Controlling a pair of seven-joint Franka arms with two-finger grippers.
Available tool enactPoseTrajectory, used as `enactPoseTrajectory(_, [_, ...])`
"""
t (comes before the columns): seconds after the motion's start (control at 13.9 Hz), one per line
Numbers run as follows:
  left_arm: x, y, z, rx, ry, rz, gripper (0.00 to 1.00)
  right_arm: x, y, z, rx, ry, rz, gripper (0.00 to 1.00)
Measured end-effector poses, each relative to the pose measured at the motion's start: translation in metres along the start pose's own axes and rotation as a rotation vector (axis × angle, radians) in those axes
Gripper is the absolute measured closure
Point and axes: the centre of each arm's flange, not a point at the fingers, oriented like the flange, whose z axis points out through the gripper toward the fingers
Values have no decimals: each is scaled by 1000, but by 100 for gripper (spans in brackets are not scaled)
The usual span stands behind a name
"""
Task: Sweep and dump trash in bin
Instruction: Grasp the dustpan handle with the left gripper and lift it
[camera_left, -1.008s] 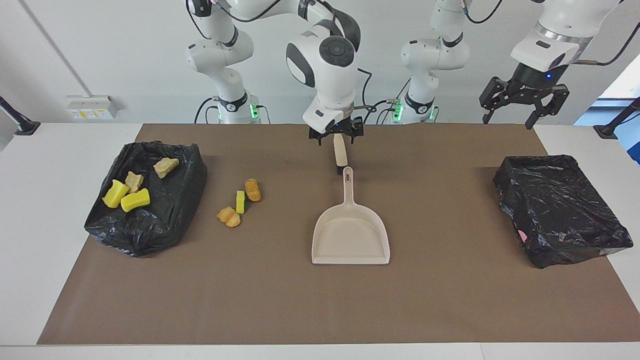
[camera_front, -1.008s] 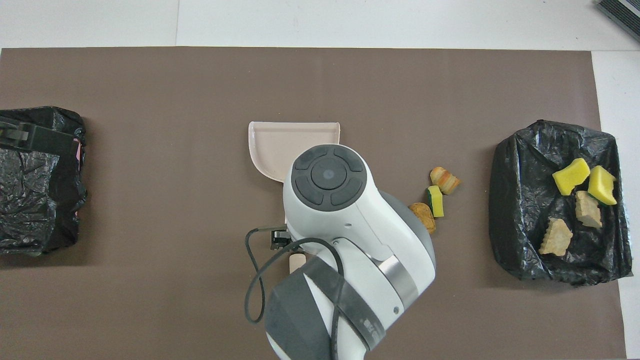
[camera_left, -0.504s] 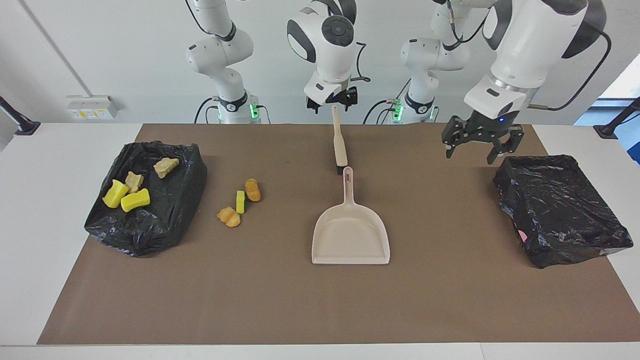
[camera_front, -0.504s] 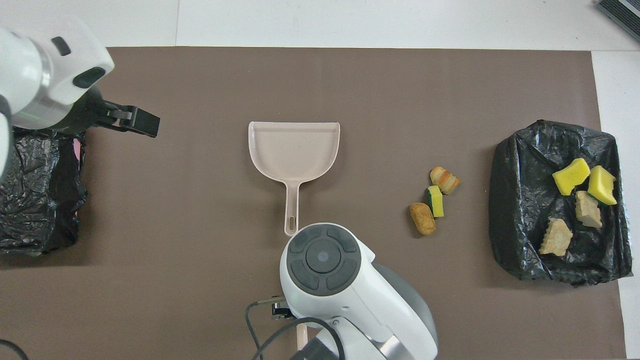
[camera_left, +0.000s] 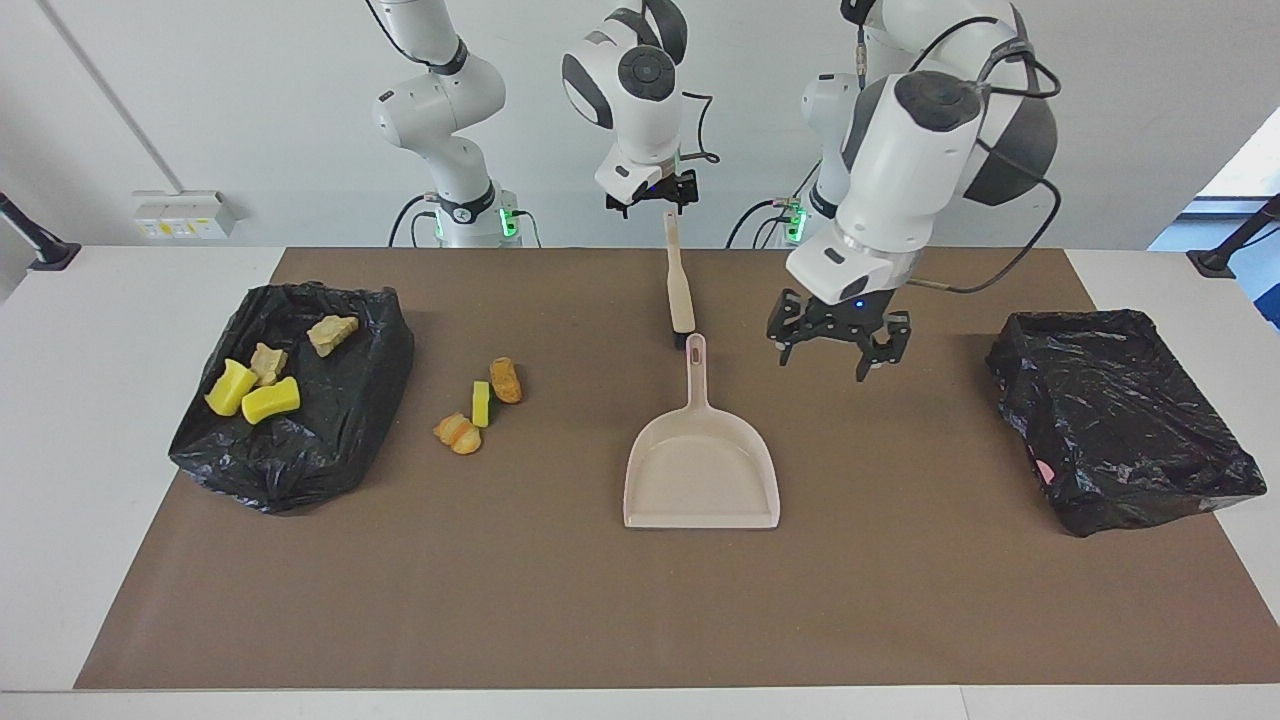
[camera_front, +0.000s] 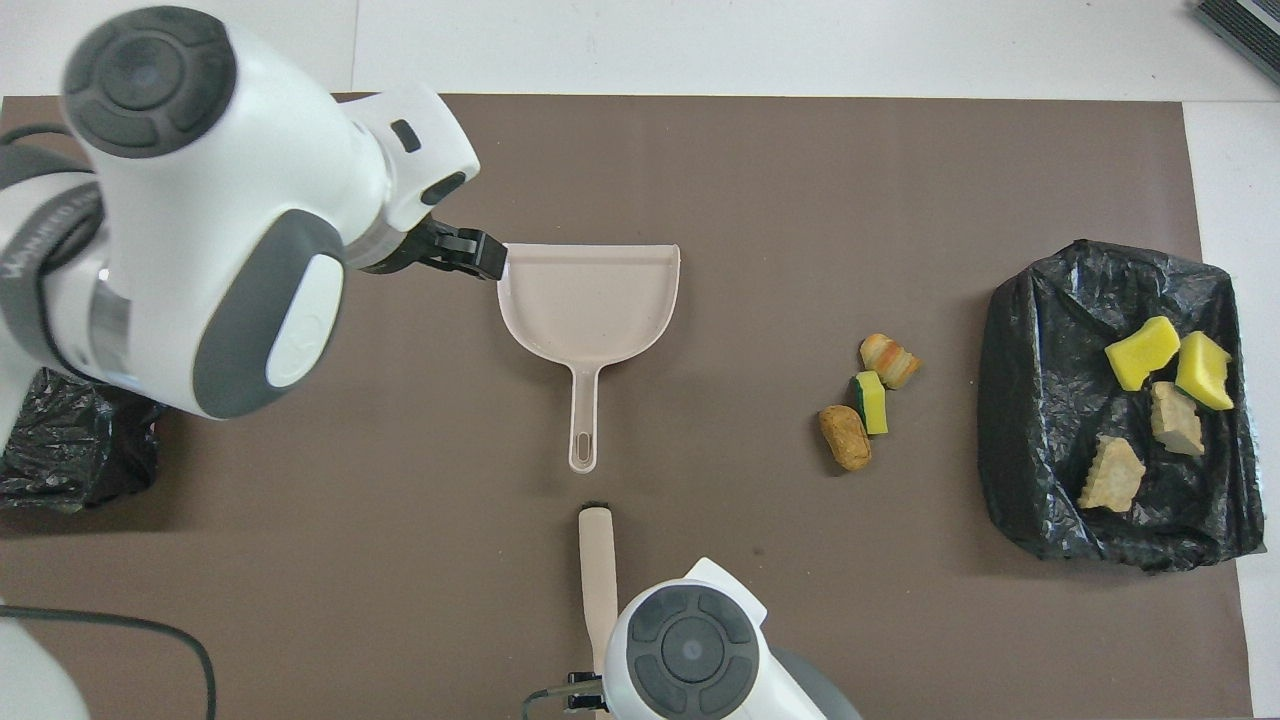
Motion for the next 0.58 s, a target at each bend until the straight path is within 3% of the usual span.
enactPoseTrajectory(0.36, [-7, 64, 96, -14, -2, -24, 0, -16, -14, 44, 14, 41, -3, 0])
enactPoseTrajectory(0.58, [-31, 85, 146, -7, -43, -6, 0, -17, -19, 61, 23, 53, 1, 0])
